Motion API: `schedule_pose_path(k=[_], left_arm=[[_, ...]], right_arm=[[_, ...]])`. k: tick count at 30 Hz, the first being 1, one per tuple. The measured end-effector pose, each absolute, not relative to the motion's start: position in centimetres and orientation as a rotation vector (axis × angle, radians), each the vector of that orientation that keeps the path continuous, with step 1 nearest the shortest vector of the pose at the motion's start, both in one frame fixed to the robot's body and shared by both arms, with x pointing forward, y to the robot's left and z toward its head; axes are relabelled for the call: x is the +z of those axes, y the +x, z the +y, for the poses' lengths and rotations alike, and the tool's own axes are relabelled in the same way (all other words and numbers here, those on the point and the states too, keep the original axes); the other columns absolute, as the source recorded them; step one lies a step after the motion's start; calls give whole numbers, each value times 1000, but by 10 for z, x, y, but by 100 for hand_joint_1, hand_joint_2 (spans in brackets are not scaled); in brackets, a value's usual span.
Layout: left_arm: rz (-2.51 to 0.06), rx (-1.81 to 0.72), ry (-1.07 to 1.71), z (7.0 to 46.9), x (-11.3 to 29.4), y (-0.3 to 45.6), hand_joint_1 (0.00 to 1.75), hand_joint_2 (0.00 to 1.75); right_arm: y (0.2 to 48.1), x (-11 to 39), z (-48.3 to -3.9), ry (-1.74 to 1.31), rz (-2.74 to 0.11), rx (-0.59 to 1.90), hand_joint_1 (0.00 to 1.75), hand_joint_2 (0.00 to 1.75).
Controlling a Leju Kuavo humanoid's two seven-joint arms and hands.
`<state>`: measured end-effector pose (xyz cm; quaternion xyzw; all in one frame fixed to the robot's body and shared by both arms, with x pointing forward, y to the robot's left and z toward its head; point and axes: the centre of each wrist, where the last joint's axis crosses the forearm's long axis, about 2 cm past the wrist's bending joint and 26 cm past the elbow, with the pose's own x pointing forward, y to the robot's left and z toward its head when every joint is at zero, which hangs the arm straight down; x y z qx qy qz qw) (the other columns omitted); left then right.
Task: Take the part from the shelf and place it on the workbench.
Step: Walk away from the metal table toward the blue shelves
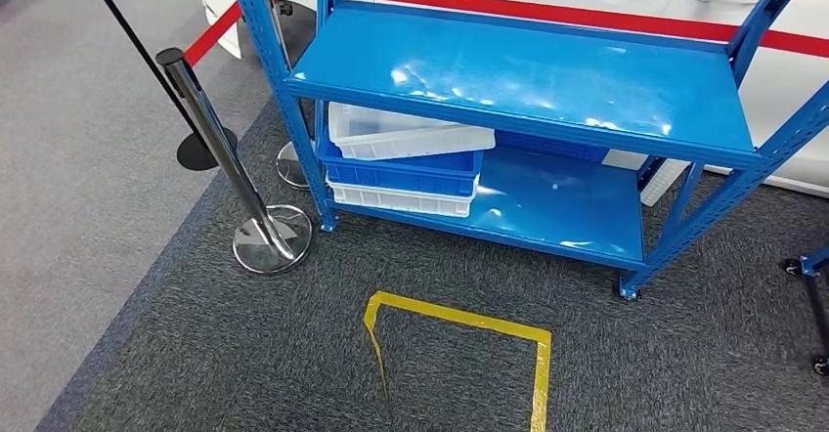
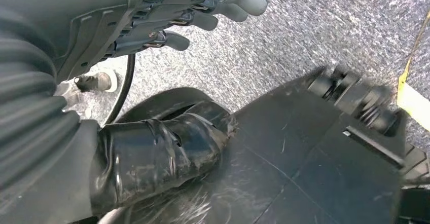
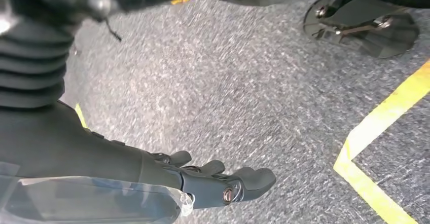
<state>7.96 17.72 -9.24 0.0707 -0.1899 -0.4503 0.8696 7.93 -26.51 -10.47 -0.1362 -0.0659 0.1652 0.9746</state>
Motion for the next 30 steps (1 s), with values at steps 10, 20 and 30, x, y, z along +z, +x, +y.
schedule_pose_path(k=[10, 20, 30], left_arm=[[-311, -893, 96, 189, -100, 46, 0, 0], [-286, -733, 16, 198, -102, 43, 0, 0], [-294, -513, -39, 217, -104, 45, 0, 0]], right_arm=[[90, -102, -259, -172, -198, 236, 0, 0], [39, -110, -264, -101, -142, 210, 0, 0], [2, -113, -273, -48, -116, 188, 0, 0]])
